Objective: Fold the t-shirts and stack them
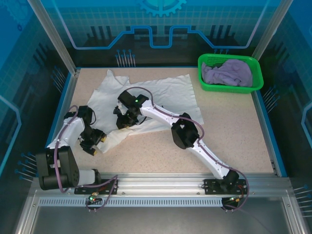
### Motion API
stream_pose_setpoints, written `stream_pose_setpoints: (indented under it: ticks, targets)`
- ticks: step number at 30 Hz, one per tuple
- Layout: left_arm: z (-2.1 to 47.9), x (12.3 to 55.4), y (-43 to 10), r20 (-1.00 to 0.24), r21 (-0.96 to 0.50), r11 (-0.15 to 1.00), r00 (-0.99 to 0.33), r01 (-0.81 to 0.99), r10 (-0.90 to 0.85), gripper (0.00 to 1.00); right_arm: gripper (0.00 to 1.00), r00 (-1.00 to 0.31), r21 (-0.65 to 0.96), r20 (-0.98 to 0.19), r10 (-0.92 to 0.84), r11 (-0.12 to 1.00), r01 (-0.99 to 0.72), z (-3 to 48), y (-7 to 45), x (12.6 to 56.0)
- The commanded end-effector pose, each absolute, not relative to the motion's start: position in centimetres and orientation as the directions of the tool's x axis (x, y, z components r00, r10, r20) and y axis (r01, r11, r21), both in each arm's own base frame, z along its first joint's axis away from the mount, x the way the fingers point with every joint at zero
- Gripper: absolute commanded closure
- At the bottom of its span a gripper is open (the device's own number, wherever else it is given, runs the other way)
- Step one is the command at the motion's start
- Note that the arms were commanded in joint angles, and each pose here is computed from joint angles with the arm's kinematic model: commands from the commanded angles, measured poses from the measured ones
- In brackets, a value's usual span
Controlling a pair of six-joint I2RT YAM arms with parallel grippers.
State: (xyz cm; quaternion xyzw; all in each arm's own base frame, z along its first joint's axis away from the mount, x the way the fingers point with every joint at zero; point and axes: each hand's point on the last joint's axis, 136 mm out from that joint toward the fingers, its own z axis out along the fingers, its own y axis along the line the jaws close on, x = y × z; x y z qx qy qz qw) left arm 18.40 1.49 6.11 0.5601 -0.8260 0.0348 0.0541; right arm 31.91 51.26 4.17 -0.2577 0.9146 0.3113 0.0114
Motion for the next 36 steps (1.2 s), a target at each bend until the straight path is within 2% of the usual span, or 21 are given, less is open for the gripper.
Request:
stream_pose_setpoints:
  ticks: [1,4,16,25,31,36]
  targets:
    - [5.6,17.8,1.3,0.155,0.009,0.385,-0.379,-0.923,-0.912,0.34,0.82,-0.85,0.589,-0.203,-0.487,0.633,-0.503,5.3,52.2,31.0]
    - [5.7,17.6,1.4,0.149,0.014,0.389,-0.382,-0.921,-0.912,0.34,0.86,-0.848,0.588,-0.21,-0.487,0.63,-0.507,5.6,52.3,31.1]
    - [6.3,18.3,2.2,0.111,0.029,0.379,-0.374,-0.925,-0.921,0.32,0.86,-0.824,0.536,-0.256,-0.506,0.635,-0.557,7.4,51.3,31.2]
    - [5.5,19.9,1.8,0.174,-0.07,0.296,-0.304,-0.953,-0.937,0.43,0.9,-0.792,0.507,-0.281,-0.542,0.617,-0.602,8.2,50.7,30.3]
    - [5.0,19.9,2.2,0.196,-0.096,0.239,-0.254,-0.966,-0.947,0.4,0.91,-0.78,0.498,-0.28,-0.56,0.61,-0.617,8.1,50.2,29.9]
    - [4.4,18.6,2.2,0.221,-0.064,0.189,-0.199,-0.98,-0.955,0.39,0.92,-0.768,0.506,-0.285,-0.573,0.591,-0.629,8.3,49.9,29.4]
